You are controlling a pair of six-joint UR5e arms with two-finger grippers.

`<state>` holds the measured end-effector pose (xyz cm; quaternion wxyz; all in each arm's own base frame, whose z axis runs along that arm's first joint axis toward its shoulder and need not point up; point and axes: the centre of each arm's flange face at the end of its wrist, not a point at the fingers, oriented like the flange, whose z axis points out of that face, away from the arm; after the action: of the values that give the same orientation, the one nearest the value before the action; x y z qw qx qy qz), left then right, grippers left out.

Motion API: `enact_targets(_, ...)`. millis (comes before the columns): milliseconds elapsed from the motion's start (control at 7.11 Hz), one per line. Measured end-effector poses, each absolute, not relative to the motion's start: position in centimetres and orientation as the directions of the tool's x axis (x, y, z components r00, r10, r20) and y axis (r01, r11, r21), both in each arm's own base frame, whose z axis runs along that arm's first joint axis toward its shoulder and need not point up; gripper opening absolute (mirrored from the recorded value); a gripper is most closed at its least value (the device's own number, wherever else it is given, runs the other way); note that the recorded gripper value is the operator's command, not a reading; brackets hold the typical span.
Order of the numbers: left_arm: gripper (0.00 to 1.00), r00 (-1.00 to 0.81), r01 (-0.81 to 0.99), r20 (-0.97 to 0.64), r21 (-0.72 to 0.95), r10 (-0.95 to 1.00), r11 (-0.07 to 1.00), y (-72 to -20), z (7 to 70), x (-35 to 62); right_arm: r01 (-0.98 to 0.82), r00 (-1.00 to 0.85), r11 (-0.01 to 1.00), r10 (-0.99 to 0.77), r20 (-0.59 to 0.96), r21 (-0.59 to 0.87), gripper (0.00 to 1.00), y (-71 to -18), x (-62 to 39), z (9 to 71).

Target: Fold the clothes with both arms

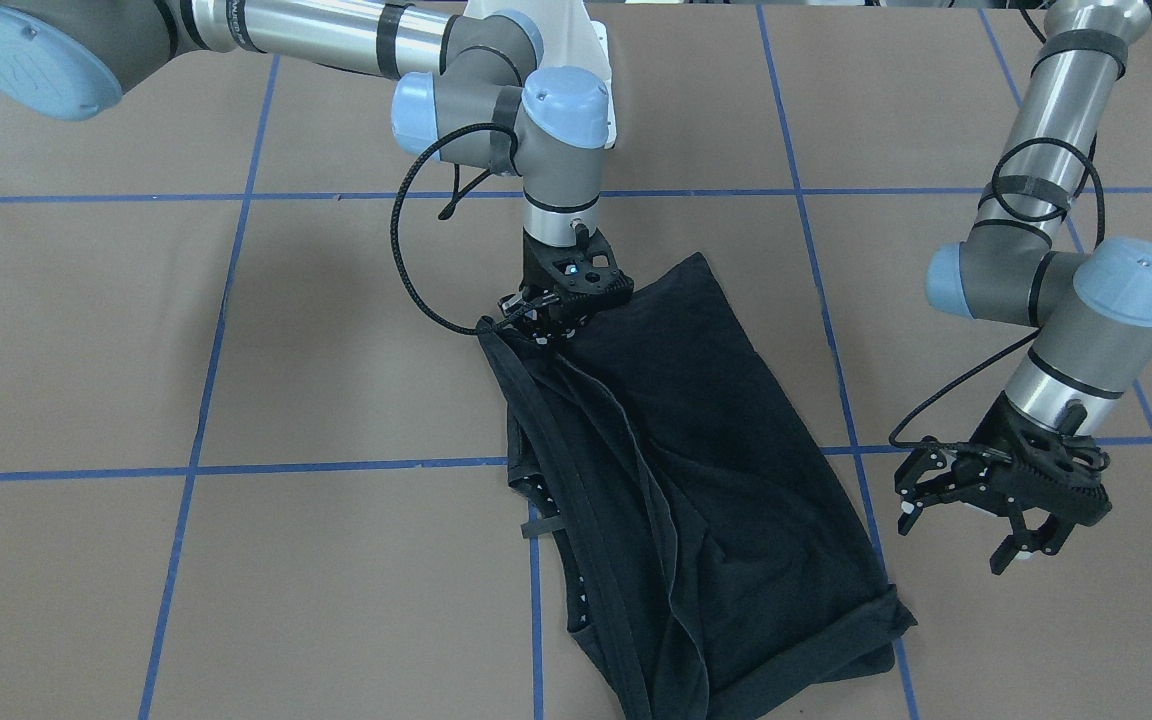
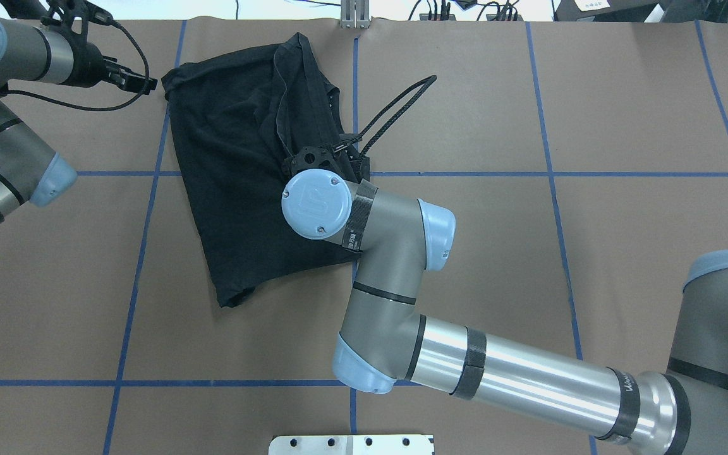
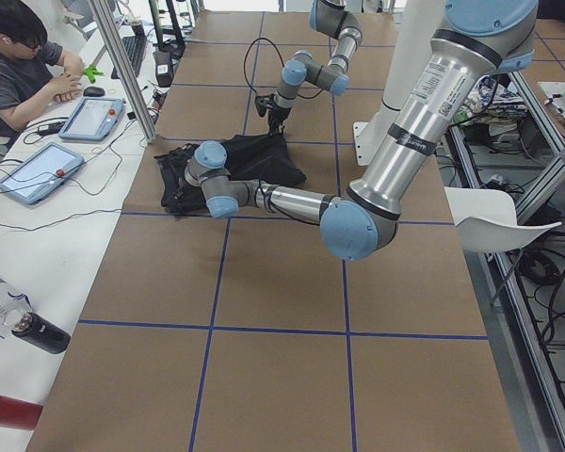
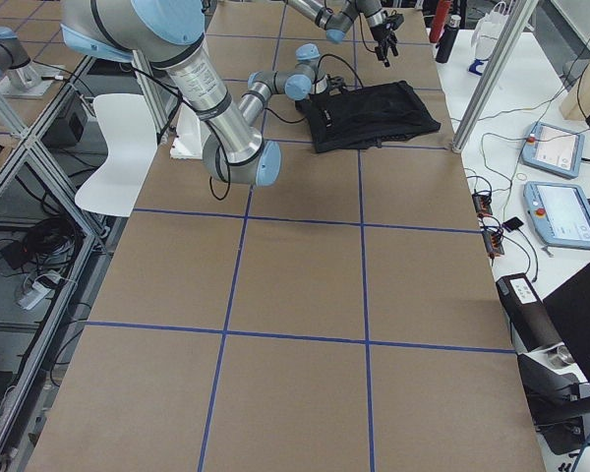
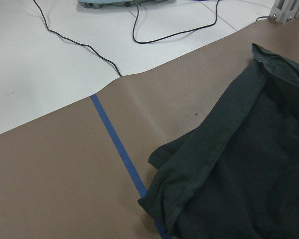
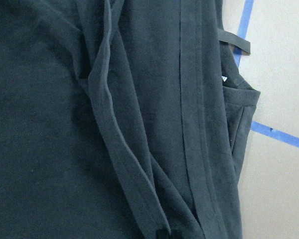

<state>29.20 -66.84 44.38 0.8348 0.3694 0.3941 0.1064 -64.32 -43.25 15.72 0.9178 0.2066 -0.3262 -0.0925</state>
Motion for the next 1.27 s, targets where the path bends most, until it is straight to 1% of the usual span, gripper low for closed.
enact_targets(141,1.0,0.666,0.115,-0.581,0.7,0.468,0.705,-66.8,44.3,29.2,0.025,0.765,0.898,-0.299,0.57,0.438,0.0,-43.1,-63.0,16.4)
enact_targets(563,1.0,0.655,0.138,-0.604,0.686,0.454,0.715,-66.6,43.7,29.5,0.012,0.773,0.903,-0.282,0.569,0.43,0.0,-42.0,-57.8,22.1)
enact_targets(703,1.0,0.652,0.139,-0.607,0.685,0.454,0.716,-66.5,43.6,29.7,0.013,0.775,0.904,-0.28,0.566,0.428,0.61,-41.8,-57.2,23.0)
enact_targets(844,1.0,0.651,0.138,-0.608,0.684,0.455,0.716,-66.5,43.6,29.8,0.007,0.776,0.905,-0.273,0.569,0.424,0.99,-41.8,-56.9,23.2)
enact_targets(1125,1.0,0.65,0.136,-0.608,0.683,0.456,0.717,-66.4,43.7,29.9,-0.082,0.766,0.923,-0.183,0.617,0.376,1.0,-42.8,-56.5,23.1)
enact_targets(1266,1.0,0.65,0.136,-0.608,0.682,0.455,0.718,-66.3,43.8,29.9,-0.142,0.737,0.928,-0.133,0.663,0.343,1.0,-44.4,-56.6,23.3)
